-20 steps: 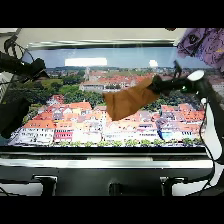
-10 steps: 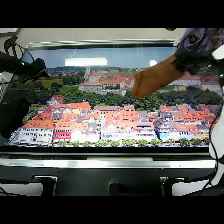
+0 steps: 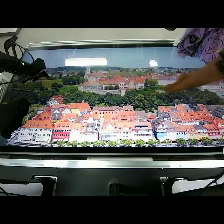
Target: Fold the clothes and pants, and hang the long-sleeved shirts on hangers.
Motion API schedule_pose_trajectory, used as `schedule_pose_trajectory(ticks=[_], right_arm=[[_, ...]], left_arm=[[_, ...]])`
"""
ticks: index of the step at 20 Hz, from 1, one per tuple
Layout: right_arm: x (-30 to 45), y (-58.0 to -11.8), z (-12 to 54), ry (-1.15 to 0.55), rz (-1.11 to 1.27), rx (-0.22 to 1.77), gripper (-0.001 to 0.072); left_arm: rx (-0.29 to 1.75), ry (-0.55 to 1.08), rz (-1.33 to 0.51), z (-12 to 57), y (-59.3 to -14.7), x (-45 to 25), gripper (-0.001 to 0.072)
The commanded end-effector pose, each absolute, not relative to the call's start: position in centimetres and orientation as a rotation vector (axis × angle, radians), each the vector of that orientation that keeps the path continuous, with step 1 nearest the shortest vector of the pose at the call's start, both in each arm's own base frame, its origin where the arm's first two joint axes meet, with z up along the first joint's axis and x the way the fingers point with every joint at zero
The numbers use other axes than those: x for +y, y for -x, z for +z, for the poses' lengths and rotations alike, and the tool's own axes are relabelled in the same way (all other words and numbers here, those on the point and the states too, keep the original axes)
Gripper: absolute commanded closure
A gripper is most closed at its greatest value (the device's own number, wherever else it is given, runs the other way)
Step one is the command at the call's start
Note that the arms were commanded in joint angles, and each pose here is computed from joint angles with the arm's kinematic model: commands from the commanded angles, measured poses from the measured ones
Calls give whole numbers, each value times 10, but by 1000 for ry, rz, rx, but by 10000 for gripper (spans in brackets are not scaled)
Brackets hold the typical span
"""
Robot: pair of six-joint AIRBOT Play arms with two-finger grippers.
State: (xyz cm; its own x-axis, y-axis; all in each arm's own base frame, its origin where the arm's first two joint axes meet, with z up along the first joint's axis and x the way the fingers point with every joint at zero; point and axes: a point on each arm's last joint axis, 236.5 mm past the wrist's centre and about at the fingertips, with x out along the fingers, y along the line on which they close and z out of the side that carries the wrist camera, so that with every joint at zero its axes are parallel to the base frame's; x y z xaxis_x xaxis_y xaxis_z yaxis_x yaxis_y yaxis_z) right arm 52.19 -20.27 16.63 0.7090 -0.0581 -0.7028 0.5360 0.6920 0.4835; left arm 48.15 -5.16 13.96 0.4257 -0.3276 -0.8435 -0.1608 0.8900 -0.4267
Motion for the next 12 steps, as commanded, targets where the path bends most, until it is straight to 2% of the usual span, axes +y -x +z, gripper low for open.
schedule_pose_trajectory(ticks=[1, 5, 12], right_arm=[[-269, -459, 135, -727, -576, 841, 685], [-290, -403, 90, -720, -697, 1001, 685], [-271, -301, 29, -676, -897, 1194, 684]], left_arm=[[1138, 488, -110, 140, -481, -52, 687], [1138, 488, -110, 140, -481, -52, 686], [1139, 488, -110, 140, -481, -52, 686]])
